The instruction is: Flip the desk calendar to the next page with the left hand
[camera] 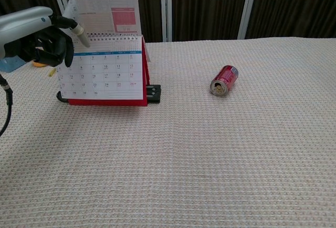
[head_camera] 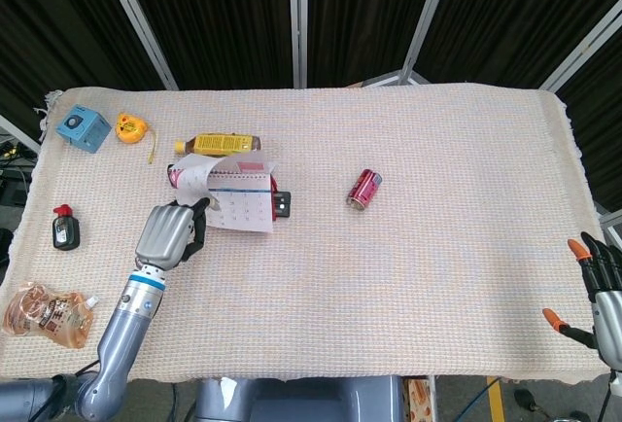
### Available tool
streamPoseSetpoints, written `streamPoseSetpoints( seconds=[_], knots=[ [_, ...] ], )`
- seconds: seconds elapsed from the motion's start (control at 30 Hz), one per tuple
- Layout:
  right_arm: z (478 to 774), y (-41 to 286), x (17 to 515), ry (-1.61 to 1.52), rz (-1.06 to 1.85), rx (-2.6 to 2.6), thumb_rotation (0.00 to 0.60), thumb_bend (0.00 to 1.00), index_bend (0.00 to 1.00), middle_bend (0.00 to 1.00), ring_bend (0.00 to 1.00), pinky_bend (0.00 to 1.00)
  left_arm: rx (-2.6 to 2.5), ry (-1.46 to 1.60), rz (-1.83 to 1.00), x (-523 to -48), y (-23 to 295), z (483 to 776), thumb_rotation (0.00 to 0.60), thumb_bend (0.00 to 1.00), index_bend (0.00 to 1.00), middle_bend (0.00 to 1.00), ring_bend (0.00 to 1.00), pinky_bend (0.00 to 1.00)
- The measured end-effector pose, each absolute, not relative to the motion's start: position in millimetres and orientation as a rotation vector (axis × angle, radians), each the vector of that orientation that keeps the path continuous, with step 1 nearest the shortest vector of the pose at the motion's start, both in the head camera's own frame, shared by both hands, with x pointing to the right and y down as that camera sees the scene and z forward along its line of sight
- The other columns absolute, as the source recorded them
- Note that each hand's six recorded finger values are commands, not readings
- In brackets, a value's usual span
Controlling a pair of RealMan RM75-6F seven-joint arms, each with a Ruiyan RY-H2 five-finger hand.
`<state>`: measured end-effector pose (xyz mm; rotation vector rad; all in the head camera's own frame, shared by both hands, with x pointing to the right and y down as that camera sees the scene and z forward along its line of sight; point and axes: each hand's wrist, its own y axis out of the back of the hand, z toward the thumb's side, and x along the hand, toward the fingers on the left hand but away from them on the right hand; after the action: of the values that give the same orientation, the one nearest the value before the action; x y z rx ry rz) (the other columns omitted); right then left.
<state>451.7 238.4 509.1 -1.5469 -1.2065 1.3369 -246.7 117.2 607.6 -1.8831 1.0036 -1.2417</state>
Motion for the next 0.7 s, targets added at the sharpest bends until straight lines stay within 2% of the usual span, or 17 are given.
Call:
streamPoseSetpoints(
  seconds=[0.1, 0.13, 0.2, 0.23, 0.27, 0.3, 0.4, 0.47, 0.7],
  knots=[
    [509, 238, 452, -1.207, 1.34, -1.546, 0.6, 0.07, 0.0, 0.0, 0.0, 0.0, -1.835, 0.999, -1.208, -245, 110, 602, 0.6, 0.79, 0.18, 0.24, 0.26, 0.27],
    [510, 238, 453, -1.207, 1.341, -1.546, 0.6, 0.07, 0.0, 0.0, 0.0, 0.0, -1.815, 0.992, -1.2, -245, 108, 601, 0.6, 0.72, 0.14, 0.16, 0.2, 0.2],
    [510, 238, 453, -1.207, 1.344, -1.546, 0.6, 0.07, 0.0, 0.0, 0.0, 0.0, -1.756, 0.966, -1.189, -245, 103, 599, 0.6, 0.49, 0.07, 0.06, 0.11, 0.1],
    [510, 238, 454, -1.207, 1.345, -1.546, 0.6, 0.07, 0.0, 0.0, 0.0, 0.0, -1.729, 0.953, -1.187, -245, 100, 598, 0.6, 0.34, 0.03, 0.02, 0.06, 0.07],
    [510, 238, 454, -1.208, 1.346, -1.545, 0.6, 0.07, 0.0, 0.0, 0.0, 0.0, -1.701, 0.938, -1.187, -246, 98, 598, 0.6, 0.21, 0.01, 0.0, 0.03, 0.05],
    [511, 238, 454, -1.208, 1.348, -1.545, 0.6, 0.07, 0.0, 0.0, 0.0, 0.0, -1.664, 0.915, -1.19, -246, 94, 597, 0.6, 0.13, 0.0, 0.0, 0.01, 0.04],
    [512, 237, 456, -1.208, 1.356, -1.542, 0.6, 0.07, 0.0, 0.0, 0.0, 0.0, -1.589, 0.849, -1.209, -247, 85, 600, 0.6, 0.03, 0.0, 0.0, 0.0, 0.01],
    [513, 237, 458, -1.21, 1.363, -1.538, 0.6, 0.07, 0.0, 0.0, 0.0, 0.0, -1.58, 0.82, -1.226, -247, 79, 603, 0.6, 0.01, 0.0, 0.0, 0.0, 0.0],
    [514, 233, 465, -1.222, 1.384, -1.514, 0.6, 0.07, 0.0, 0.0, 0.0, 0.0, -1.612, 0.71, -1.327, -251, 54, 622, 0.6, 0.0, 0.0, 0.0, 0.0, 0.0]
  ],
)
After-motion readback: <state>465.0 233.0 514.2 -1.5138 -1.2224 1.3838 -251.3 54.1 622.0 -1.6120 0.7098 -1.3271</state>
